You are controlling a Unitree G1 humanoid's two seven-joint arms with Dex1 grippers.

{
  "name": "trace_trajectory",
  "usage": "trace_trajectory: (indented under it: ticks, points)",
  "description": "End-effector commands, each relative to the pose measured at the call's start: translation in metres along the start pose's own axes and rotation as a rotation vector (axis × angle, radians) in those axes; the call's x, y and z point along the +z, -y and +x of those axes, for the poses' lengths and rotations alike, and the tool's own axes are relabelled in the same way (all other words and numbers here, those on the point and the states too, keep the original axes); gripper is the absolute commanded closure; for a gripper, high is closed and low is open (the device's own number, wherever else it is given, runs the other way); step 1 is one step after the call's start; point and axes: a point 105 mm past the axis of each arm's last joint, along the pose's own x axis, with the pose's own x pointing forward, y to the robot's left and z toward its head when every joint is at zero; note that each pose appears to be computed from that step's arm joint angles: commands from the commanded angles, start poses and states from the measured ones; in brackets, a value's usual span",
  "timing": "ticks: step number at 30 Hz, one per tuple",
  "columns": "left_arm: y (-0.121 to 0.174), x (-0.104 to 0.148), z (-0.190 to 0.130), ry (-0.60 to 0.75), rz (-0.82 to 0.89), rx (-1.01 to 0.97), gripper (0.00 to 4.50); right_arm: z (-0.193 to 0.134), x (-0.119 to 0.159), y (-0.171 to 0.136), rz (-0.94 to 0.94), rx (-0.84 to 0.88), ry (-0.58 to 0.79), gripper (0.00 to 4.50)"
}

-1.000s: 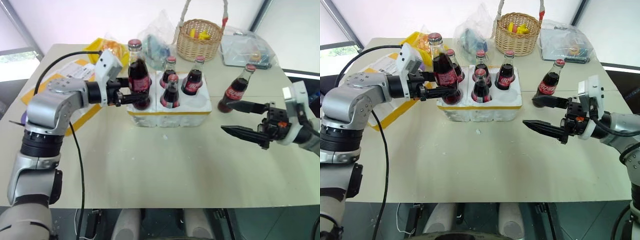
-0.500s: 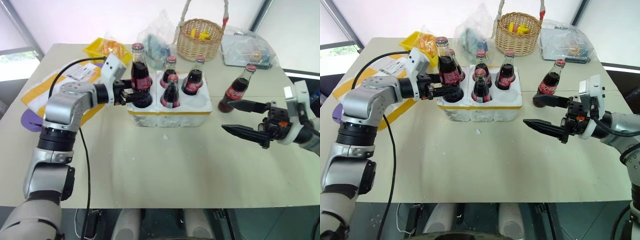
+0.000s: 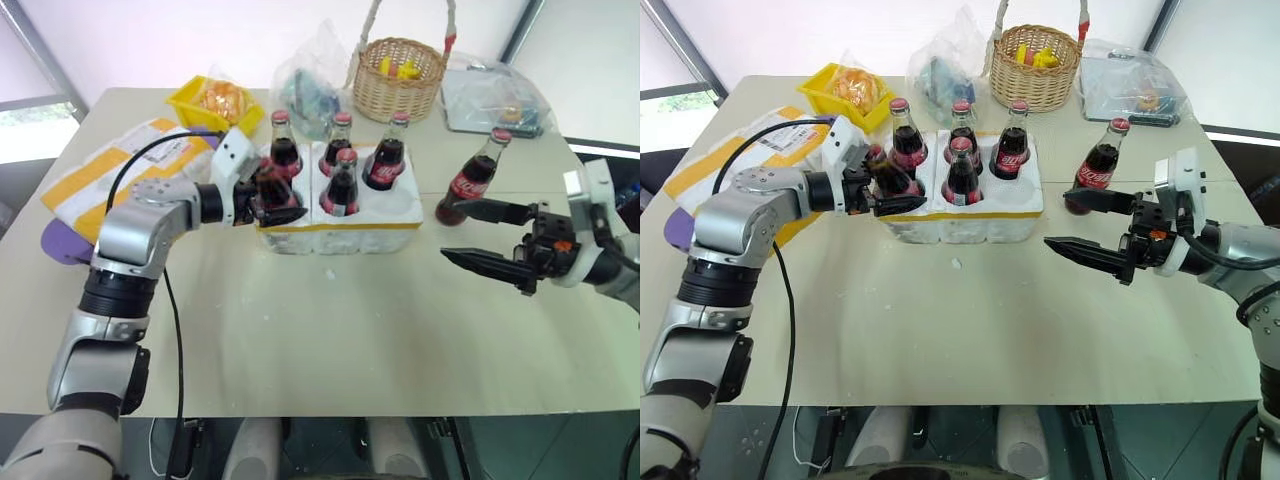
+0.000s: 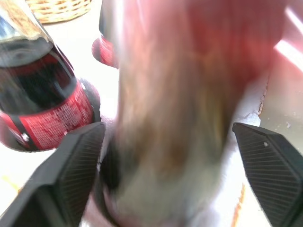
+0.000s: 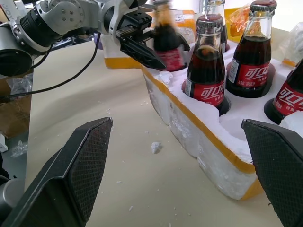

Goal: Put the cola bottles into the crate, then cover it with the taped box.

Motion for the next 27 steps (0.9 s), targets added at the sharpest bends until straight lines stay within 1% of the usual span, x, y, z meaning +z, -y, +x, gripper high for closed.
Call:
trace_trajectory:
  ticks: [1,9,13,15,16,20,23,27]
  points:
    - [0.002,0.016,-0.016,0.046,0.036,0.010,0.03,-0.002,0.010,0.001,-0.048,0.001,0.029,0.00]
    - [0.015,0.045,-0.080,0.066,0.055,-0.045,0.03,-0.008,0.011,0.006,-0.056,-0.016,0.009,0.00]
    - [0.051,0.061,-0.120,0.035,0.091,-0.245,0.03,-0.018,0.010,0.017,-0.065,-0.075,-0.008,0.00]
    - [0.063,0.063,-0.129,0.011,0.100,-0.309,0.03,-0.022,0.009,0.024,-0.059,-0.115,-0.011,0.00]
    - [0.067,0.063,-0.131,0.004,0.105,-0.323,0.03,-0.025,0.007,0.028,-0.053,-0.134,-0.015,0.00]
    - [0.072,0.063,-0.123,0.019,0.107,-0.324,0.03,-0.036,-0.018,0.051,0.015,-0.287,-0.054,0.00]
    - [0.067,0.058,-0.115,0.029,0.113,-0.282,0.03,-0.038,-0.035,0.069,0.052,-0.409,-0.053,0.00]
    - [0.059,0.057,-0.107,0.052,0.118,-0.225,0.03,-0.039,-0.050,0.090,0.081,-0.560,-0.041,0.00]
